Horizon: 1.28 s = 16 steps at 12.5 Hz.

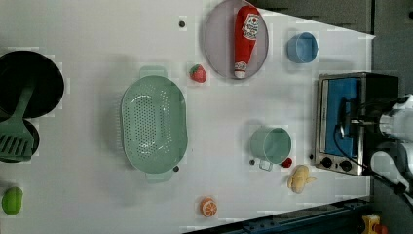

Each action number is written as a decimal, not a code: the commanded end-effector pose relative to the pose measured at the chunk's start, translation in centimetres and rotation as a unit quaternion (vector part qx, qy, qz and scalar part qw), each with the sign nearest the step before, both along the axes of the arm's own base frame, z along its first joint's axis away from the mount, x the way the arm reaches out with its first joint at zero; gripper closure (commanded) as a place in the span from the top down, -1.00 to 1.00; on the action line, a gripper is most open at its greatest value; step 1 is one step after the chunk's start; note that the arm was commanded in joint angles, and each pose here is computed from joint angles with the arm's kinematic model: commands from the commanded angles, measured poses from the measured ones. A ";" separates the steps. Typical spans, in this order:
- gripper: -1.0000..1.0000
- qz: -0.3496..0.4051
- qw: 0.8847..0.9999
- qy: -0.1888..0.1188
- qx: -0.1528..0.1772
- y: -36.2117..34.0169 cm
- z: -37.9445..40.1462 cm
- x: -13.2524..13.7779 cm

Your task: Flap open oven.

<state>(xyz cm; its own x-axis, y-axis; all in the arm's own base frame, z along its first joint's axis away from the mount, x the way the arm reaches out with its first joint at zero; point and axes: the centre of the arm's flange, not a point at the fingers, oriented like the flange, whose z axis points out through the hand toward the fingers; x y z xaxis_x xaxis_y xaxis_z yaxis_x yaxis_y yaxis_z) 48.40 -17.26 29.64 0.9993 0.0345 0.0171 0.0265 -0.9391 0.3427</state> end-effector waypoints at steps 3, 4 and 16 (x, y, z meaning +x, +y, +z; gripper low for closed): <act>-0.65 -0.022 0.999 0.025 -0.038 8.2 -6.6 0.6; -0.65 -0.022 0.998 0.027 -0.051 9.3 -7.9 0.7; -0.65 -0.081 0.991 -0.020 -0.102 15.5 -12.3 4.0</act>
<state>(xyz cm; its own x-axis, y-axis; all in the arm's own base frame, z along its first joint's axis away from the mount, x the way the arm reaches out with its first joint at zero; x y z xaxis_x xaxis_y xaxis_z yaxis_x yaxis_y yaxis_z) 49.68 -1.26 12.86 0.9949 -0.0761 -0.0669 -0.0293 -0.8479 0.5293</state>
